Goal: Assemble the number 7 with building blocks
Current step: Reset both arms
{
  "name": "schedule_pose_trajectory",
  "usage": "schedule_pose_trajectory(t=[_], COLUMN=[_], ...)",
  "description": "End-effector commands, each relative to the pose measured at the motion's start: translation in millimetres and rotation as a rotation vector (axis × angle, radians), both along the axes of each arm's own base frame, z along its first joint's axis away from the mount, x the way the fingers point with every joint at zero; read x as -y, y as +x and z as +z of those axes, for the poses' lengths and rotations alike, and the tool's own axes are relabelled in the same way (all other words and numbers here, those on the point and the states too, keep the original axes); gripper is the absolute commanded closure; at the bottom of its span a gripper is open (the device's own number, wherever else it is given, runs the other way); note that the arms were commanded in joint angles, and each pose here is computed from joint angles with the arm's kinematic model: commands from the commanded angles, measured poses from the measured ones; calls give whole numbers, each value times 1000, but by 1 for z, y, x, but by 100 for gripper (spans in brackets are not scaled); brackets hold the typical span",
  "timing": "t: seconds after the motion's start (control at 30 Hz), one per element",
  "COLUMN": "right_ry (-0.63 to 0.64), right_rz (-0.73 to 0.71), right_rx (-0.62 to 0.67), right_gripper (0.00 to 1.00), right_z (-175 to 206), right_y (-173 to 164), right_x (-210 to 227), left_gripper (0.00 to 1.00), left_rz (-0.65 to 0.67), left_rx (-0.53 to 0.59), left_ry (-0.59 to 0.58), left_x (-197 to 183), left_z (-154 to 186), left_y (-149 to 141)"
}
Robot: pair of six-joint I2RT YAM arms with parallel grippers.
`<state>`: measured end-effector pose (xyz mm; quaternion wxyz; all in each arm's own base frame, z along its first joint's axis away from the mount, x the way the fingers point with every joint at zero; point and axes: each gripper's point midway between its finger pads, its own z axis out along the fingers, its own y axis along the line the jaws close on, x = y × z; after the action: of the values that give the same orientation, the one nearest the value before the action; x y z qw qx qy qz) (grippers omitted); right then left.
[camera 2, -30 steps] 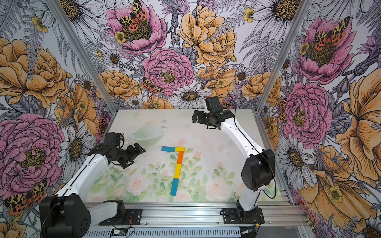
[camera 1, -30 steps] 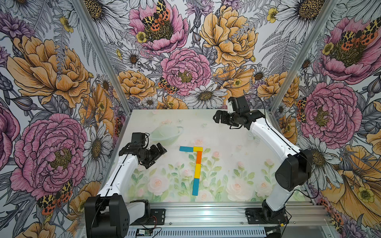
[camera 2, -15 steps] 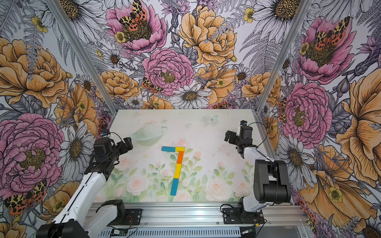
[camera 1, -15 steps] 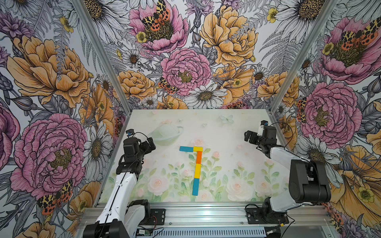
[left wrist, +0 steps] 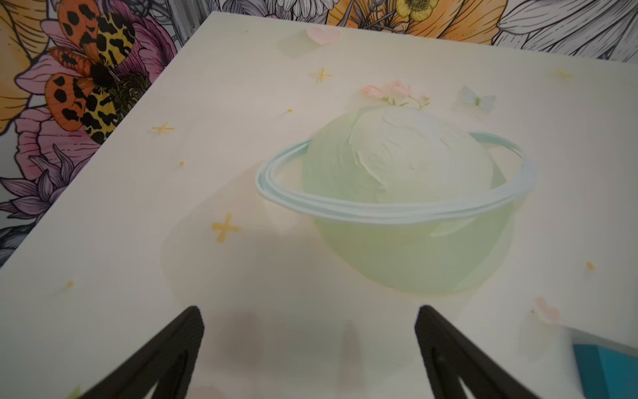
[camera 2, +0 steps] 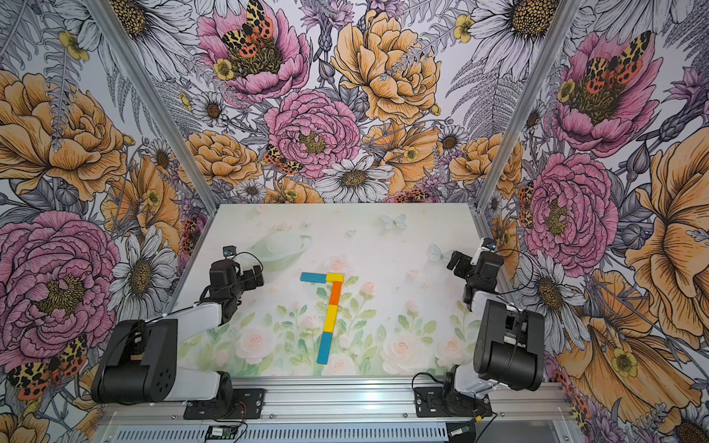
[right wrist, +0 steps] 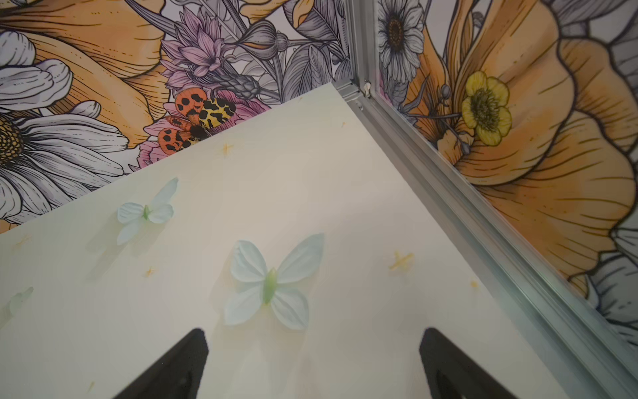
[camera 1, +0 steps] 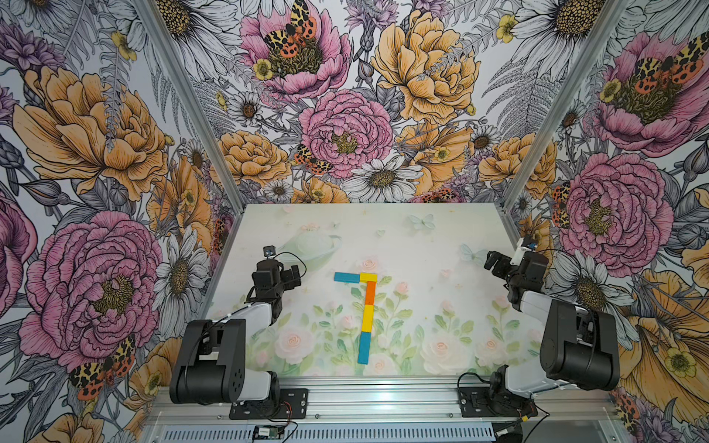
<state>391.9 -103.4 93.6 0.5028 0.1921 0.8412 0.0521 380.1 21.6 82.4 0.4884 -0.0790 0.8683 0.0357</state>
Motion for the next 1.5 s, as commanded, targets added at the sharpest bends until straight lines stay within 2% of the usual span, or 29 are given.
schedule_pose_trajectory(t=[0.0,0.03,0.17,0.23,0.27,0.3,0.47,0.57,0.83,0.97,1.03,1.1,1.17,1.27,1.47], right_ry=[-53,-102,-189,-316,-379,-387,-338,-315,-315,-322,-308,-273,-261,-287,-292], right_rz=[89,96,152,217,190,166,177,204,217,341,407,380,267,251,252], right_rx=[79,84,58,79,61,88,122,193,185,239,260,240,218,197,199], right_gripper=[1,1,1,1,1,1,1,1,1,1,1,1,1,1,1], right_z=[19,21,20,19,18,21,19,18,16,20,20,19,17,16,17], right_y=[20,22,29,30,25,22,18,12,11,4,1,8,9,12,11], right_x=[-33,-37,-59,-87,-90,-89,-84,-86,-88,-109,-118,-109,-88,-89,-91], left_gripper=[1,1,1,1,1,1,1,1,1,1,1,1,1,1,1], left_rz=[25,8,-72,-91,-93,-91,-89,-87,-88,-90,-173,-213,-197,-84,-75], left_rx=[218,256,256,253,253,254,252,254,252,253,261,285,307,268,273], left_ry=[28,9,7,4,0,5,26,24,23,23,8,9,12,-4,0], left_x=[-9,-9,4,7,6,7,9,9,8,9,21,27,24,5,3], left_z=[36,39,31,30,30,30,30,30,30,30,31,33,34,30,30], left_y=[23,24,23,22,22,23,22,22,22,22,21,17,14,21,20])
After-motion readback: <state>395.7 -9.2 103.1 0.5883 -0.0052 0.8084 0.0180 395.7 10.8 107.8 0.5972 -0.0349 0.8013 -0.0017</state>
